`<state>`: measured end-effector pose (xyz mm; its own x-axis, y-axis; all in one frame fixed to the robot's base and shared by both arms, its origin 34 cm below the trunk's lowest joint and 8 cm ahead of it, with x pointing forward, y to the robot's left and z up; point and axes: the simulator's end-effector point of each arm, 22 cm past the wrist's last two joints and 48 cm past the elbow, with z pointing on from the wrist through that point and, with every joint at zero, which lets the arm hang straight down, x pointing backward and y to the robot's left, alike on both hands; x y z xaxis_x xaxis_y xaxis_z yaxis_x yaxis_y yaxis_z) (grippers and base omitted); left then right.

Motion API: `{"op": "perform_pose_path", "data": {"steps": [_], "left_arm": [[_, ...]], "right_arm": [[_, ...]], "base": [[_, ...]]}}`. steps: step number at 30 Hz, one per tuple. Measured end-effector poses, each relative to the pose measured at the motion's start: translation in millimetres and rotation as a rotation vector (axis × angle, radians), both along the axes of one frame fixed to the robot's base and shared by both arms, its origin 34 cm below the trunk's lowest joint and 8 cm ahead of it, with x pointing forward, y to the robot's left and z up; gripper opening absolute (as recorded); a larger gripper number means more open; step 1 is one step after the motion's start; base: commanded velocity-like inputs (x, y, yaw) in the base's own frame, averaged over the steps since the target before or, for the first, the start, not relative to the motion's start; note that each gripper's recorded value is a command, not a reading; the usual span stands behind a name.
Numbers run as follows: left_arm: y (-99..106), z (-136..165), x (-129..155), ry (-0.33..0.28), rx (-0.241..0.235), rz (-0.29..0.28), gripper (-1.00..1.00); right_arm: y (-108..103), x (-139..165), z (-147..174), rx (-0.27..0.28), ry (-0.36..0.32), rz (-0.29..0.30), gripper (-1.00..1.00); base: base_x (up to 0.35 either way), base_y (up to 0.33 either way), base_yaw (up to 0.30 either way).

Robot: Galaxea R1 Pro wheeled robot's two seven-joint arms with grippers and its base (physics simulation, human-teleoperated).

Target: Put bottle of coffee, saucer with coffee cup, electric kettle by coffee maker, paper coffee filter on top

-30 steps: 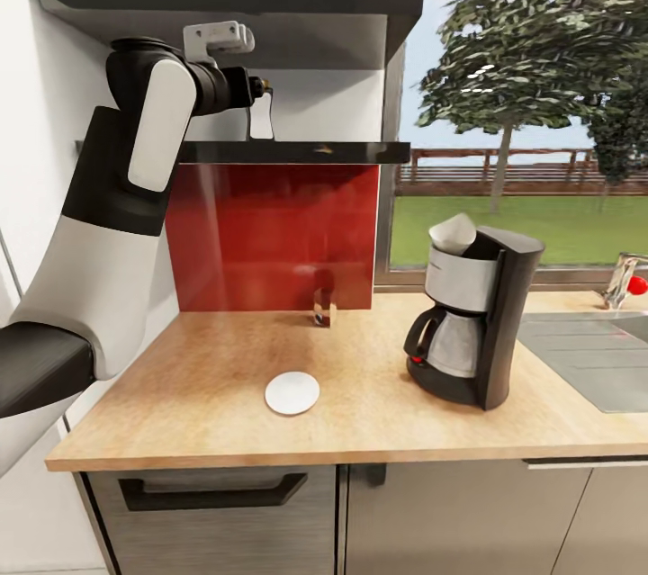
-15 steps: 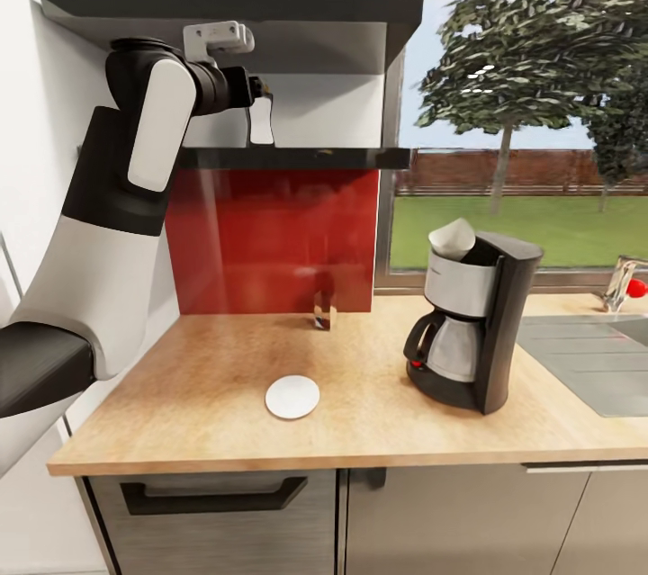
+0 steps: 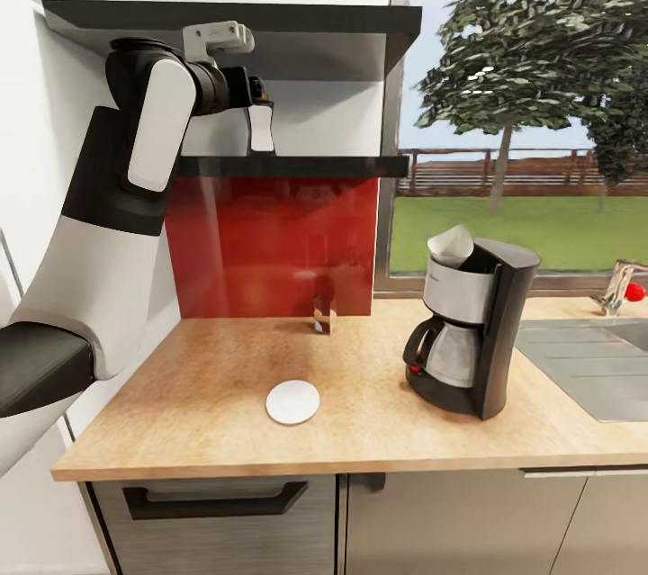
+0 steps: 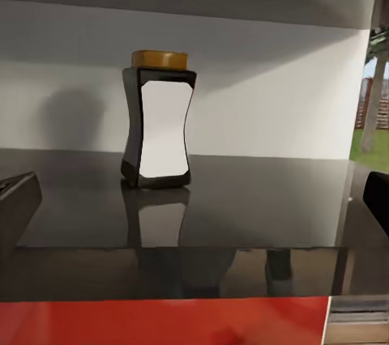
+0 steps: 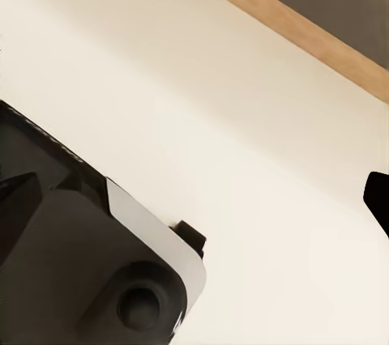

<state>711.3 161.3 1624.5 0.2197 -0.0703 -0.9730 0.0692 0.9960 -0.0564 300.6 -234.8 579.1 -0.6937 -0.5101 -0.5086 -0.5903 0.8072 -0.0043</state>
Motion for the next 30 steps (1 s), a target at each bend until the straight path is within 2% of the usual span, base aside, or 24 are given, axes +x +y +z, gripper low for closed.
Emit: {"op": "perform_pose_path", "data": {"steps": [9,15,30], "left_arm": [[0.6,-4.3,4.5,0.012,-0.003,0.003,1.0],[4.3,-8.4,14.6,0.014,-0.028,0.012,1.0],[4.2,-9.7,16.9,0.016,-0.031,0.014,1.0]], "right_arm": [[0.0,0.0,0.0,0.0,0.0,-0.001,1.0],[0.0,0.0,0.0,0.0,0.0,0.0,1.0],[-0.2,0.0,0.2,-0.001,-0.001,0.0,1.0]], "base": [[0.0,0.0,0.0],[0.001,0.0,0.0],[0.105,-0.038,0.0]]}}
